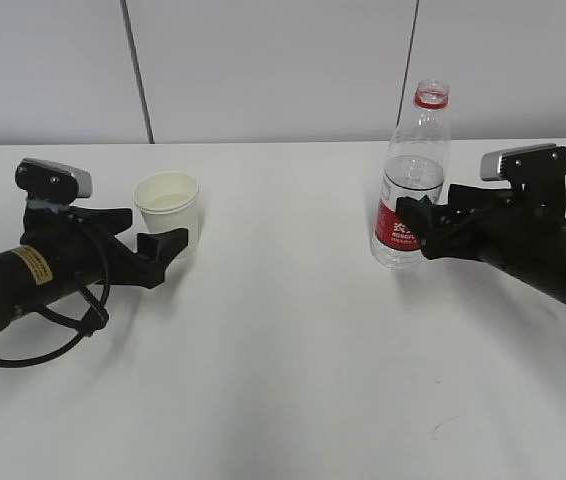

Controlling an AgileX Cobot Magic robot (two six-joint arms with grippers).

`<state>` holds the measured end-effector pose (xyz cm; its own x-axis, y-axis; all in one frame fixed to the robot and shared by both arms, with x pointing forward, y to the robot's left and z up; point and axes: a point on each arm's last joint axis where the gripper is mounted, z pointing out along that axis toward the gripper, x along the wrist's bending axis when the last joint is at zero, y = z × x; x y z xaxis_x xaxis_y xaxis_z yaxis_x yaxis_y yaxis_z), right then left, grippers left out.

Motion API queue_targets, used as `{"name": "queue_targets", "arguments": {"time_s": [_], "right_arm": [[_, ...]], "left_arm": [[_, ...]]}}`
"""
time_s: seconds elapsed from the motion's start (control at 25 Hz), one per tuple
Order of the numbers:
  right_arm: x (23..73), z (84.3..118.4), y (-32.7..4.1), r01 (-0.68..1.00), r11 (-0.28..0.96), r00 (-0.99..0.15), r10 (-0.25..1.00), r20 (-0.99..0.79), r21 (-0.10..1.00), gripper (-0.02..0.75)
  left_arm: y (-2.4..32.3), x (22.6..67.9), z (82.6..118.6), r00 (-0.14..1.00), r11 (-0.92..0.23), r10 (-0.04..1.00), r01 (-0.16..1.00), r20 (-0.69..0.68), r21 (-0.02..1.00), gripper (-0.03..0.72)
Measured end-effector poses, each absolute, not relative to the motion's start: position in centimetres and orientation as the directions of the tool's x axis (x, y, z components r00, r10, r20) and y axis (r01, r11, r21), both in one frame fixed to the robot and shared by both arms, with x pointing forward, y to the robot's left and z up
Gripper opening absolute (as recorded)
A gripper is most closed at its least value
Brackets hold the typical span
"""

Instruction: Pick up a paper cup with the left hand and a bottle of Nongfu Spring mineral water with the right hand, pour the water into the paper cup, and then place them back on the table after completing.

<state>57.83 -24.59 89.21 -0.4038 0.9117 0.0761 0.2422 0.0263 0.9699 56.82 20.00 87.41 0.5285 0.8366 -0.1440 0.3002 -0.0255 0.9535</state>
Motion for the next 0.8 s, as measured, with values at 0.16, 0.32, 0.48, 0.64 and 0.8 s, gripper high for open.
{"name": "queue_targets", "arguments": {"time_s": [0.16, 0.32, 0.48, 0.64, 0.8], "right_arm": [[56.6, 90.0, -24.7, 0.226, 0.021, -0.404, 0.912, 0.074, 0.974, 0.629], [55.0, 90.7, -24.8, 0.227, 0.022, -0.396, 0.915, 0.072, 0.974, 0.627], [53.6, 91.5, -25.2, 0.22, 0.013, -0.361, 0.93, 0.069, 0.975, 0.622], [52.8, 92.6, -25.4, 0.195, 0.023, -0.349, 0.936, 0.048, 0.981, 0.613], [52.5, 94.0, -25.5, 0.172, 0.033, -0.342, 0.939, 0.028, 0.985, 0.603]], "left_arm": [[20.0, 56.8, 87.4, 0.529, -0.026, 0.836, 0.3, -0.144, 0.954, 0.581], [19.9, 56.8, 87.8, 0.542, -0.035, 0.83, 0.292, -0.134, 0.956, 0.581], [20.0, 56.4, 88.6, 0.546, -0.033, 0.828, 0.275, -0.128, 0.961, 0.581], [20.1, 55.7, 89.3, 0.547, -0.036, 0.828, 0.271, -0.123, 0.962, 0.581], [20.3, 55.6, 90.1, 0.535, -0.05, 0.838, 0.274, -0.109, 0.96, 0.581]]}}
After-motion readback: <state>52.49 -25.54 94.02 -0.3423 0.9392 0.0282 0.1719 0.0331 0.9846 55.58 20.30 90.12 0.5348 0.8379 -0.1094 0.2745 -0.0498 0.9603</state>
